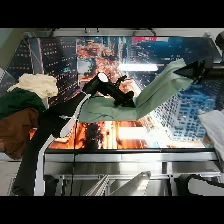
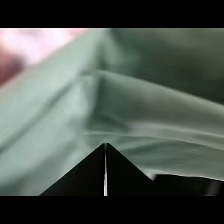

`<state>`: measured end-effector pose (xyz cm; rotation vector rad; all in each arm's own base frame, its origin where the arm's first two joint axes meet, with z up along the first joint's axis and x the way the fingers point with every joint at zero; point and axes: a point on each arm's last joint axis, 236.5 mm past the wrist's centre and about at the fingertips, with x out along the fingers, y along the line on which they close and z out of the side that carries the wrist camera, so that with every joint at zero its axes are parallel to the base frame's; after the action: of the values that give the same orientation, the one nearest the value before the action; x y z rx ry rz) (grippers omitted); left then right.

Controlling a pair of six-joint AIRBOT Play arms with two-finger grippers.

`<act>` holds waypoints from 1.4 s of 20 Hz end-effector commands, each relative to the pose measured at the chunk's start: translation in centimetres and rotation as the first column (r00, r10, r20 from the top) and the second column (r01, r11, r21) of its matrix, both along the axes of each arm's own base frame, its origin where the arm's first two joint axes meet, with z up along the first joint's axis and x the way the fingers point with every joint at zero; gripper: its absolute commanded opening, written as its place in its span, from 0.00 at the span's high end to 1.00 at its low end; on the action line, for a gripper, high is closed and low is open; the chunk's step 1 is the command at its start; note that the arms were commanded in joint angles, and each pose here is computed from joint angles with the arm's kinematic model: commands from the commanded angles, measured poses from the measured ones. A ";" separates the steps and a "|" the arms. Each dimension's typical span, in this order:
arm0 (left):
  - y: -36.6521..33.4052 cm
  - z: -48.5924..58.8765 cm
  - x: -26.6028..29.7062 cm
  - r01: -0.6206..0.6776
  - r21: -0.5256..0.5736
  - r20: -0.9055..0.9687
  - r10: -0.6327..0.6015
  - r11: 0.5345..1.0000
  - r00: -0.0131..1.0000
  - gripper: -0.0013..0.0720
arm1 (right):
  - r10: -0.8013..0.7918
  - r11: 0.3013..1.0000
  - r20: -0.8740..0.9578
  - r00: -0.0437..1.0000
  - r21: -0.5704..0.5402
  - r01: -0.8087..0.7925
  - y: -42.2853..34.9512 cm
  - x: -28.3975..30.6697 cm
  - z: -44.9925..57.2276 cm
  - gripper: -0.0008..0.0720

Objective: Fold the shirts.

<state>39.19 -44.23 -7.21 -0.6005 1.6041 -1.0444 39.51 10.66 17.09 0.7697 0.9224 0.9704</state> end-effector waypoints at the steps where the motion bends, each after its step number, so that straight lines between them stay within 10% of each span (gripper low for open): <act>1: -0.2 12.0 1.6 -0.037 -0.401 -0.043 0.022 0.915 0.999 0.98 | 0.036 0.999 0.030 0.999 -0.007 -0.036 4.8 0.3 0.5 0.96; 13: 31.1 38.1 4.4 -0.155 -0.541 0.443 0.437 0.827 0.783 0.98 | 0.050 0.955 0.057 0.997 -0.294 -0.031 32.7 0.4 -17.9 0.96; 15: 32.5 37.8 3.8 -0.211 -0.548 0.425 0.486 0.810 0.763 0.98 | 0.115 0.956 0.029 0.993 -0.275 -0.103 36.1 -1.6 -18.9 0.37; 16: 32.8 37.5 3.5 -0.235 -0.550 0.411 0.504 0.802 0.760 0.98 | 0.147 0.955 0.029 0.989 -0.263 -0.134 36.7 -2.3 -18.0 0.32; 18: 33.3 36.9 2.7 -0.252 -0.550 0.406 0.519 0.796 0.752 0.98 | 0.190 0.953 0.055 0.980 -0.248 -0.171 35.4 -2.5 -15.1 0.75; 21: 33.0 35.7 1.2 -0.254 -0.551 0.402 0.520 0.795 0.753 0.98 | 0.268 0.912 0.049 0.962 -0.337 -0.236 29.0 -2.5 -11.9 0.95; 25: 32.4 33.2 -0.7 -0.270 -0.553 0.355 0.516 0.788 0.779 0.98 | 0.000 0.755 -0.073 0.997 -0.654 -0.048 13.0 1.4 -14.9 0.95; 28: 31.9 31.6 -1.9 -0.291 -0.554 0.320 0.522 0.780 0.791 0.98 | -0.215 0.748 -0.247 0.945 -0.664 -0.004 6.1 1.4 -18.6 0.17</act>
<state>38.59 -11.93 25.91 -0.8970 0.7178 -1.1378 41.34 24.88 1.56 0.2867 1.2384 0.6131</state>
